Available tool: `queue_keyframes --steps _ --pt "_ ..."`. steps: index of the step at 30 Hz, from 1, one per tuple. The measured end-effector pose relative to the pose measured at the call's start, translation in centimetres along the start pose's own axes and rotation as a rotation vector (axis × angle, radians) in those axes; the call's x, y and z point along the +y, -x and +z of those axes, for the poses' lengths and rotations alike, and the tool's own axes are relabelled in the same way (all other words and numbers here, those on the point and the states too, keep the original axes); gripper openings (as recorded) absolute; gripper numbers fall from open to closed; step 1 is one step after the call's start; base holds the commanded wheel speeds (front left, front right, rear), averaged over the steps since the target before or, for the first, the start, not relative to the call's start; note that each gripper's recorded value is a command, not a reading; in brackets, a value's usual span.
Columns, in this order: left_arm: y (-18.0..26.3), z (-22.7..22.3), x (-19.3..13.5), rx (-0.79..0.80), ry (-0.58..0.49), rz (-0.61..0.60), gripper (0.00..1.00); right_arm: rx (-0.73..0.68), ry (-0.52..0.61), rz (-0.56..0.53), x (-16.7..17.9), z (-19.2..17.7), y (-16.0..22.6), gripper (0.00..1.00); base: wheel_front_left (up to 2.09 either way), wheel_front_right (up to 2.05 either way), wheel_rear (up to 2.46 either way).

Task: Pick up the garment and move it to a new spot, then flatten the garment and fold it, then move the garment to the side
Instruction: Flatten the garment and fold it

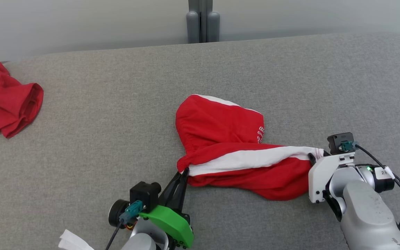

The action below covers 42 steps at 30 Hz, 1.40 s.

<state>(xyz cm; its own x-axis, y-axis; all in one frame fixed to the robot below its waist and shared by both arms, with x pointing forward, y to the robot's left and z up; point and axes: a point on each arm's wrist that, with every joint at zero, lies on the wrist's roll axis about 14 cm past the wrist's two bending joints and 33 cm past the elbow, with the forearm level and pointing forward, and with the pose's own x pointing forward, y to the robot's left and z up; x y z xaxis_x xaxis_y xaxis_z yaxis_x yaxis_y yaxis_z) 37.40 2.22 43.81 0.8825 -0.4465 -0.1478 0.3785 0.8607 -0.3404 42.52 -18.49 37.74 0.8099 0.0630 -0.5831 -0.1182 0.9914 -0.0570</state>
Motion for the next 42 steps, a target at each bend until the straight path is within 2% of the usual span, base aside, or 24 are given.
queue_keyframes --steps 1,2,5,8,11,16,21,24,28,31,37,42 --pt "0.0 0.0 0.0 -0.001 0.000 0.000 0.00 0.003 0.003 0.003 0.1 0.0 0.0 0.01 0.00 0.00 0.00" --pt "0.0 0.1 0.0 -0.002 0.000 -0.001 0.00 0.005 0.005 0.004 0.1 0.0 0.0 0.00 0.00 0.00 0.00" --pt "-0.1 0.2 -0.2 -0.005 -0.001 -0.005 0.00 -0.004 0.008 0.006 0.1 0.2 0.1 0.00 0.00 0.00 0.00" --pt "-0.3 0.6 -0.4 -0.016 0.000 -0.013 0.00 -0.071 0.009 0.000 -0.2 1.7 0.3 0.00 0.00 0.00 0.00" --pt "-0.8 2.2 -0.5 -0.057 -0.007 -0.022 0.00 -0.176 -0.002 0.000 -0.3 4.2 0.8 0.00 0.00 0.00 0.00" --pt "-1.6 6.8 -1.0 -0.175 -0.038 -0.052 0.00 -0.428 0.003 -0.009 -0.9 10.5 3.0 0.00 0.00 0.00 0.00" --pt "-1.6 12.9 -2.4 -0.327 -0.034 -0.101 0.00 -0.704 0.012 -0.035 -2.1 17.3 7.6 0.00 0.00 0.00 0.00" --pt "-1.0 17.7 -4.1 -0.440 -0.029 -0.155 0.00 -0.886 0.017 -0.054 -2.6 21.4 11.7 0.00 0.00 0.00 0.00" --pt "0.8 22.8 -6.1 -0.565 -0.010 -0.226 0.00 -1.060 0.021 -0.079 -3.0 24.2 17.1 0.00 0.00 0.00 0.00" --pt "2.7 26.2 -7.7 -0.640 -0.044 -0.282 0.00 -1.168 0.025 -0.102 -3.1 25.4 21.5 0.00 0.00 0.00 0.00" --pt "4.4 29.0 -8.8 -0.665 -0.091 -0.317 0.00 -1.212 0.033 -0.131 -3.1 25.3 25.7 0.00 0.00 0.00 0.00" --pt "1.5 27.1 -6.0 -0.543 -0.082 -0.245 0.00 -1.090 0.008 -0.119 -3.1 23.8 22.8 0.00 0.00 0.00 0.00"
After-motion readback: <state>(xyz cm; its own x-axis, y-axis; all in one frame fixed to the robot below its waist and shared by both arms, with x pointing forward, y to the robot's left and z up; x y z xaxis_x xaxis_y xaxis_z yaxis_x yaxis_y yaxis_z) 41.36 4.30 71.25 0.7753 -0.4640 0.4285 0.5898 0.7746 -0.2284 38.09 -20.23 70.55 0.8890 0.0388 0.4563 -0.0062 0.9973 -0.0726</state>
